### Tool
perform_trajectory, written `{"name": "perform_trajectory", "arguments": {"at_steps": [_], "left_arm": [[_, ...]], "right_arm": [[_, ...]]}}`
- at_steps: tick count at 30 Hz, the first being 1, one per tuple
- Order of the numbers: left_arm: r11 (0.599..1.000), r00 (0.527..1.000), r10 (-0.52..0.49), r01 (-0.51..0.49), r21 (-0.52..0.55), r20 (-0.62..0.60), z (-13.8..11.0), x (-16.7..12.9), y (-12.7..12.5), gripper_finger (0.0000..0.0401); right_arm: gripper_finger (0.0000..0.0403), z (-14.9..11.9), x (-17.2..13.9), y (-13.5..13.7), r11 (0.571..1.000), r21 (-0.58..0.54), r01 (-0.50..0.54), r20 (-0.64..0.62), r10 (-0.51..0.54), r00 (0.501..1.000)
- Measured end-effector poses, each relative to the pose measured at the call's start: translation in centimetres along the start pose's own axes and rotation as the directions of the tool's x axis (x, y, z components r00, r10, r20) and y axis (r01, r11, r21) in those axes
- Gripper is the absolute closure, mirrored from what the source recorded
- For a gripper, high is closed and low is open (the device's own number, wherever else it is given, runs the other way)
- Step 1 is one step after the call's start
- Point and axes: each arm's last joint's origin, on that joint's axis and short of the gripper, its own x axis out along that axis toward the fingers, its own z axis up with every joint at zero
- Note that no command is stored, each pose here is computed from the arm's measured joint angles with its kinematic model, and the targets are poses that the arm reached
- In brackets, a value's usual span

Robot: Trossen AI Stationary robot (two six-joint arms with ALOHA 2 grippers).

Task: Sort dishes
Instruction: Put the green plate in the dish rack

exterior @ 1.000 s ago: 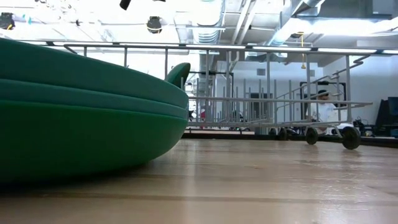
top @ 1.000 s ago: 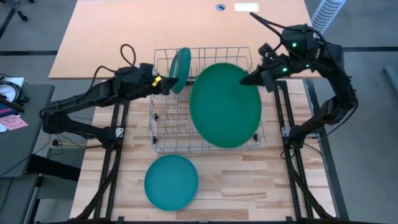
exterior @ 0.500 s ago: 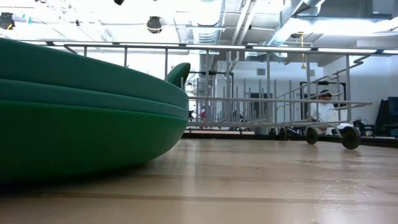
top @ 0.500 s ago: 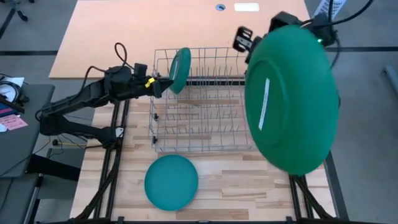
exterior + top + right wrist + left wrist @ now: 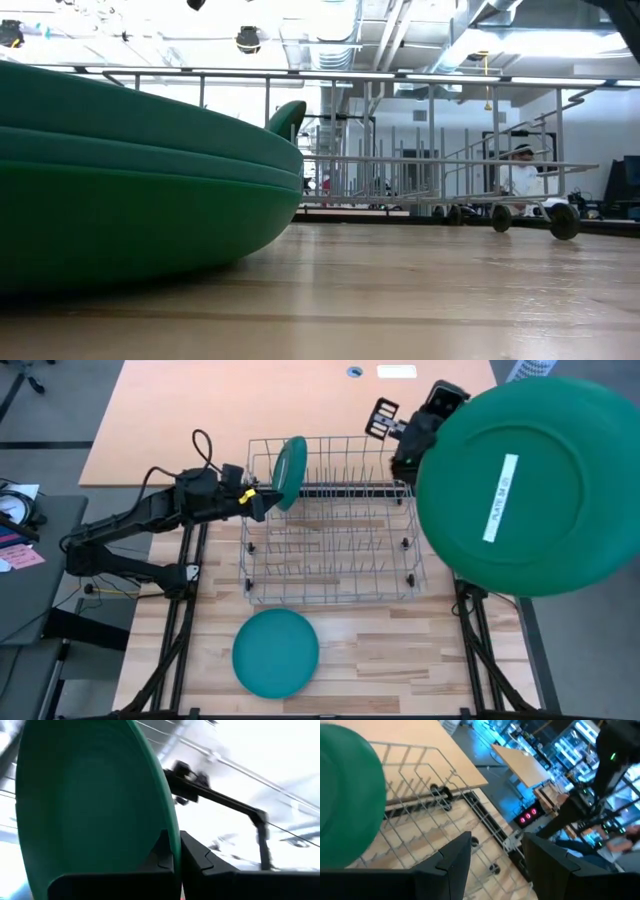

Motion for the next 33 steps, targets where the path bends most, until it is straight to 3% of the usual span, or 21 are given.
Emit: {"name": "perform_trajectory", "arguments": {"at_steps": [3, 11, 27, 33], "left_arm": [[1.0, 1.0, 0.015, -0.015, -0.024, 0.007, 0.0, 0.2, 0.0, 0.0228], [0.999, 0.999, 0.034, -0.035, -0.027, -0.021, -0.7, 1.4, 0.0, 0.0228], [0.999, 1.0, -0.024, 0.025, -0.042, 0.016, -0.5, 2.5, -0.6, 0.0228], [0.999, 1.0, -0.024, 0.024, -0.034, -0.014, -0.7, 2.5, -0.5, 0.0228]], "right_arm": [[0.0395, -0.5, -0.7, -0.4, 0.998, 0.04, -0.043, 0.066, 0.04, 0.997], [0.0395, -1.1, -1.9, -1.0, 0.986, 0.143, -0.087, 0.09, 0.074, 0.993], [0.0395, -1.1, -1.9, -0.6, 0.987, 0.105, -0.119, 0.092, 0.11, 0.99], [0.0394, -1.0, -1.8, -1.1, 0.992, 0.102, -0.069, 0.095, 0.059, 0.994]]}}
